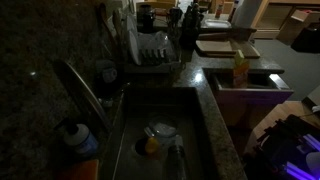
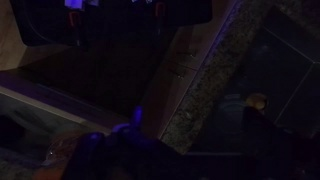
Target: Take the orange object from the drawer and place it on the countertop
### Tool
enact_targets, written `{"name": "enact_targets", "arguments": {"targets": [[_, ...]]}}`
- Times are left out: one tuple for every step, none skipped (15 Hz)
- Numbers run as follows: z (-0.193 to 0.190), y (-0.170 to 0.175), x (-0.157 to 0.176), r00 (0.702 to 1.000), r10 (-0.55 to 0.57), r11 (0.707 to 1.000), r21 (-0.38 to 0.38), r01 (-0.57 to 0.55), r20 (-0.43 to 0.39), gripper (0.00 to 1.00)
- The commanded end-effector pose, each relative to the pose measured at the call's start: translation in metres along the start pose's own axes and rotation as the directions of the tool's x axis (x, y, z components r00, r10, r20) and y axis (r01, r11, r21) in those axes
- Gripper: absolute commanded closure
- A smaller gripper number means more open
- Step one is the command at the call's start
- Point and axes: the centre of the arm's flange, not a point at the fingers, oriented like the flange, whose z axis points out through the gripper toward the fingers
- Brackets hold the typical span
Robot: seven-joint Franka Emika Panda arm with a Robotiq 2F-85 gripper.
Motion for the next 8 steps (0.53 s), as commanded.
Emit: {"name": "enact_targets", "arguments": {"targets": [[0.000,0.000,0.000,1.000,0.000,1.000,0.000,0.000,0.000,0.00],[-0.004,0.014,0.005,0.999,0.025,1.000,0.009,-0.024,-0.038,0.00],[-0.009,0.023,0.007,0.997,0.038,0.999,0.010,-0.037,-0.070,0.00],[-0.016,0.038,0.012,0.990,0.025,0.999,-0.020,-0.028,-0.137,0.00],[-0.022,0.048,0.014,0.985,0.054,0.998,-0.022,-0.058,-0.163,0.00],[-0.029,0.053,0.011,0.982,0.083,0.997,0.005,-0.083,-0.171,0.00],[-0.039,0.046,0.003,0.979,0.089,0.995,0.059,-0.079,-0.181,0.00],[-0.024,0.043,0.012,0.986,0.079,0.997,0.014,-0.078,-0.144,0.00]]}}
